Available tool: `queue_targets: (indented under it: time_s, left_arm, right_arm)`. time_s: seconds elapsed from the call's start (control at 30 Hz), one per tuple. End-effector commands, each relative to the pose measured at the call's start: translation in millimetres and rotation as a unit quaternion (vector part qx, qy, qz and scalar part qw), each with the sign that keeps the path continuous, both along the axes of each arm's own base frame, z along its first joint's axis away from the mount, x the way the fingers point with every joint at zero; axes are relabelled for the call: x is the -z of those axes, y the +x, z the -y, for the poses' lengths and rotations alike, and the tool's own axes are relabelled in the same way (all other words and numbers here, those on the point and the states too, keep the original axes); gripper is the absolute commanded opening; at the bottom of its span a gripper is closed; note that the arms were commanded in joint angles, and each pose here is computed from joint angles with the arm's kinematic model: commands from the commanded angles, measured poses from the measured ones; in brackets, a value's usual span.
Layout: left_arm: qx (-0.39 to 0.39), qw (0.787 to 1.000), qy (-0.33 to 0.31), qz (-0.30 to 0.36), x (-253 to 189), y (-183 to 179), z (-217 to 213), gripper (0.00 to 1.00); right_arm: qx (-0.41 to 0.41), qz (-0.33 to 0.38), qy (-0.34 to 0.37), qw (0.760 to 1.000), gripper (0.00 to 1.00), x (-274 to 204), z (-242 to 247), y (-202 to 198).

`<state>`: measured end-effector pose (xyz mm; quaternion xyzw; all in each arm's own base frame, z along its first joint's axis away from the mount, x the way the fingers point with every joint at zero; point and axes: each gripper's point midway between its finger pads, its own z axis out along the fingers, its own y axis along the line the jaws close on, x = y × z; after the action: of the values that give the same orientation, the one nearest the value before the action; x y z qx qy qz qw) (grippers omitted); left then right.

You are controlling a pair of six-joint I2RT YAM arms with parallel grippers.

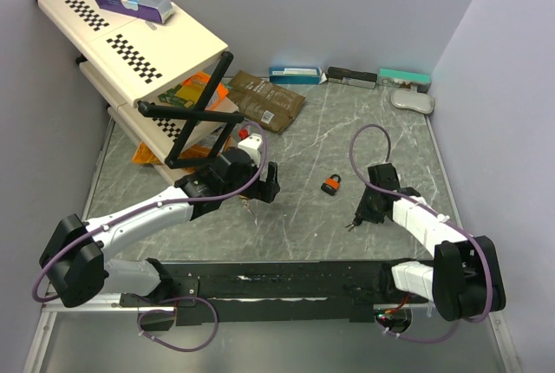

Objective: Unlock with the key

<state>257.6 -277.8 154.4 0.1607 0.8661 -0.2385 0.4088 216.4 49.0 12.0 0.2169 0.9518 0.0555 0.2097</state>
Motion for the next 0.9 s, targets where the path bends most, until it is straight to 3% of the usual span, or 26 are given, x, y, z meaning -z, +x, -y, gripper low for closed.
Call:
queue_targets:
  time_s: [0.0,0.3,0.7,0.87]
  left_arm:
    - [0.010,1.000,-0.009,0.014,-7.4,2.2,5.8,0.98]
    - [0.011,1.000,-0.004,0.007,-0.5,3.4,7.6,0.98]
    - [0.005,0.999,-0.027,-0.019,5.2,9.4,10.3,0.98]
    - [0.008,0.996,-0.085,-0.029,-9.4,14.5,10.8,0.98]
  right_arm:
    - [-0.015,0.010,0.028,0.999,0.24,-4.6,-11.5,10.4]
    - [-0.039,0.027,0.052,0.998,0.00,-11.5,-22.9,17.6]
    - [-0.135,0.156,0.107,0.973,0.00,-57.1,-55.8,32.5]
    - [-0.176,0.213,0.136,0.951,0.00,-86.0,-73.8,36.4]
